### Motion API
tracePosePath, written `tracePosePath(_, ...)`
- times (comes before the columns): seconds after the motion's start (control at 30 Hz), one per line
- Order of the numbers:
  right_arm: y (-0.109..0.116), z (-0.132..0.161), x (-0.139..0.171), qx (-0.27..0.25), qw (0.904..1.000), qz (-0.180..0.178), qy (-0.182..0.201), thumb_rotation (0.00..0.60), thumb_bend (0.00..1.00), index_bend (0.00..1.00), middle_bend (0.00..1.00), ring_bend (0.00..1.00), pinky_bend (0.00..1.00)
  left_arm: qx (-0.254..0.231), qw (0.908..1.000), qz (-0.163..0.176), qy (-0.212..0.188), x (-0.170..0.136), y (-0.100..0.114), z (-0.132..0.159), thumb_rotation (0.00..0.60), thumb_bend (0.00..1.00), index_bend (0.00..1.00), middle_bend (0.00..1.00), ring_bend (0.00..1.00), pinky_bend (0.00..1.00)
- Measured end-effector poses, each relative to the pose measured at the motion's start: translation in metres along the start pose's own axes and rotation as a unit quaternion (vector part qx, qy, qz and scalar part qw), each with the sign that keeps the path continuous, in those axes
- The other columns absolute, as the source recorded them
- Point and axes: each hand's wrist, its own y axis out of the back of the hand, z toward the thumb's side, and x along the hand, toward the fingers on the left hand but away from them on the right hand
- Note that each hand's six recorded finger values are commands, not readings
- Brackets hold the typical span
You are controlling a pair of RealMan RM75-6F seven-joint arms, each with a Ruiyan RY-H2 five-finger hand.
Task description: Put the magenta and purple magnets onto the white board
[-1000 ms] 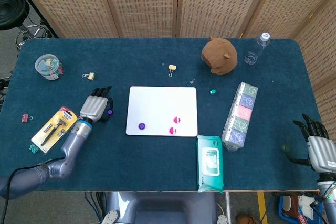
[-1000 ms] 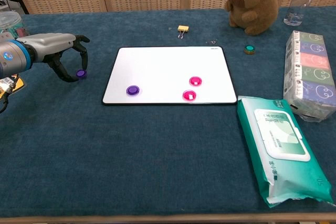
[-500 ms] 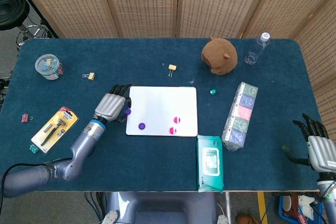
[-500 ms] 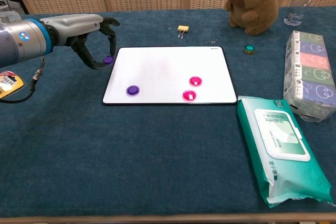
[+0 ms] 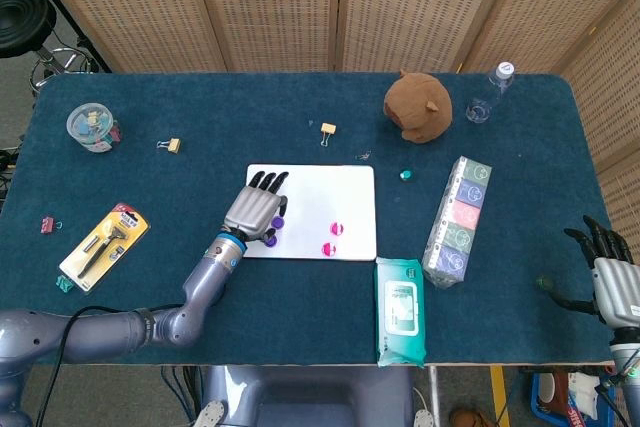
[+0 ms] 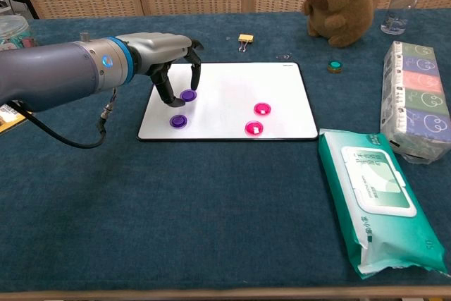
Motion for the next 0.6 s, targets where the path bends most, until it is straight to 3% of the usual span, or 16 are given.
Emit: tracePosePath(0.6, -0.001, -0.001, -0.001, 0.001, 1.0000, 0.001, -0.003, 0.600, 0.00, 0.16, 0.00, 0.00, 0.00, -0.005, 1.0000, -0.001, 0.005, 0.016, -0.007, -0.001, 0.600, 0.34, 0.58, 0.00, 0.00, 0.00)
